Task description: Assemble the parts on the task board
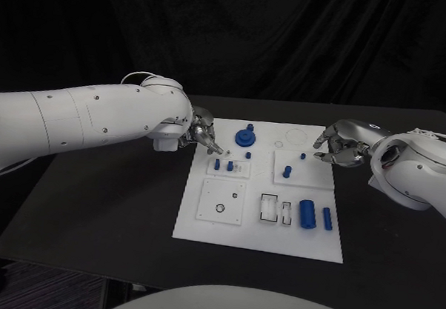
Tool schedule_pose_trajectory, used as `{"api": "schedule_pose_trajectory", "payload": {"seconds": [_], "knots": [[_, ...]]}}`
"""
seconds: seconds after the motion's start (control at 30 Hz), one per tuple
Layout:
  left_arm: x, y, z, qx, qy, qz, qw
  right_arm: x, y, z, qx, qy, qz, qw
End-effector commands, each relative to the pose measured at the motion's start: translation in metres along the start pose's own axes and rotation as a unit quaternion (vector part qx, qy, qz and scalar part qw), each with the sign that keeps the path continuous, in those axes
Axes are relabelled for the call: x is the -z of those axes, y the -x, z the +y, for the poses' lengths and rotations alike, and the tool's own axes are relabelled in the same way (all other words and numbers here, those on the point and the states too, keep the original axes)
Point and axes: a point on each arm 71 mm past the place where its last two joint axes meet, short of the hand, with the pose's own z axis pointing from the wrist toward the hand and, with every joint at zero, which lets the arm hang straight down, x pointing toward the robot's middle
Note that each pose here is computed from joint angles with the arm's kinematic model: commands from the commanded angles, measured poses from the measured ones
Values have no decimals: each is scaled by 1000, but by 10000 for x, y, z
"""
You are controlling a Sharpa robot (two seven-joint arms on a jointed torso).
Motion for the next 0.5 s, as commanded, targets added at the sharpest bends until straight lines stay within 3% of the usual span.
{"api": "schedule_pose_trajectory", "payload": {"seconds": [0.03,0.5], "knots": [[-4,-44,32,9,37,49,998,-1,-16,-10,2,-8,6,1000],[-46,-26,-23,17,19,41,999,5,-18,-8,2,-8,6,1000]]}}
